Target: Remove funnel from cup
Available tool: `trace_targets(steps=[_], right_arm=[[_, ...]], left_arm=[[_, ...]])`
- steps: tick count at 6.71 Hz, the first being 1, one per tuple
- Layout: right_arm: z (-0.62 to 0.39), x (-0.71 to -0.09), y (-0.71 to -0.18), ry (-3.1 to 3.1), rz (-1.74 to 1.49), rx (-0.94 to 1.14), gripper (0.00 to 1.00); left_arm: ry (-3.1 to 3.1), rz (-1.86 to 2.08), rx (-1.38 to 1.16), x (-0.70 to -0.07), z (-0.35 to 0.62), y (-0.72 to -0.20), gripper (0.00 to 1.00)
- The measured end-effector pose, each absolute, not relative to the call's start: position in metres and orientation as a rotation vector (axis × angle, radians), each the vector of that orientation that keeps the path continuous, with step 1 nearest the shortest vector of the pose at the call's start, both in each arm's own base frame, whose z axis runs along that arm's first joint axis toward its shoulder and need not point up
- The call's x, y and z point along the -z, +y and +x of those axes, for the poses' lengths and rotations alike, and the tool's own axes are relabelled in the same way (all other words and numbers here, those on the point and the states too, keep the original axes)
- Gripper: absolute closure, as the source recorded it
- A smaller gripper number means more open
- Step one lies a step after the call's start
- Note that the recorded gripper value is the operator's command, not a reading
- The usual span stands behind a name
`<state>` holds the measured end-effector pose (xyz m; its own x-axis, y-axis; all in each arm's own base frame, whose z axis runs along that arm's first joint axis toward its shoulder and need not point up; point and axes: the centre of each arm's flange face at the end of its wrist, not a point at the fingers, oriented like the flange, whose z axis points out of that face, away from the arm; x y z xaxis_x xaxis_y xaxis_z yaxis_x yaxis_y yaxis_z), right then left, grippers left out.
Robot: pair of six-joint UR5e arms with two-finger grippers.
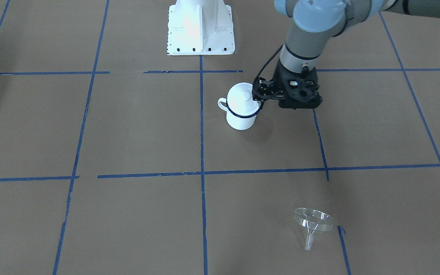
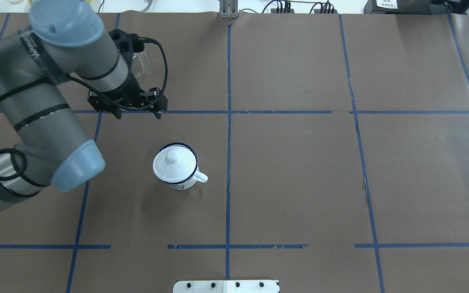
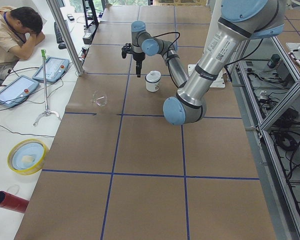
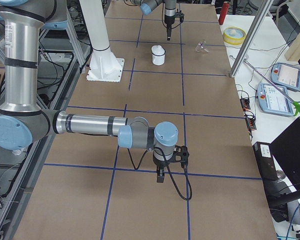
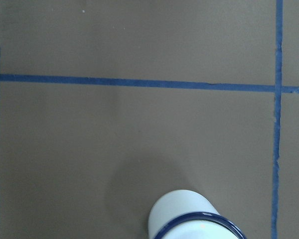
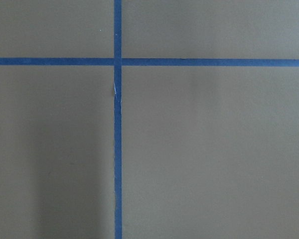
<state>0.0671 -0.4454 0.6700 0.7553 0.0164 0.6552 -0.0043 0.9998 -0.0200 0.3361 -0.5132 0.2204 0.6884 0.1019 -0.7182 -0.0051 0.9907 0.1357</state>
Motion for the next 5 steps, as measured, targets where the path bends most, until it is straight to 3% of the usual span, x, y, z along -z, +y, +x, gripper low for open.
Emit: trace_targets(steps=[3,5], right_arm=[[0.067,-0.670,-0.445,-0.715,-0.018,-0.011,0.00],[0.067,-0.670,-0.445,-0.715,-0.018,-0.011,0.00]], left_arm=[[0.736,0.221,-0.266,-0.364,0.118,-0.563,0.00],[0.748,0.103,-0.185,-0.487,0.020,-0.532,0.00]])
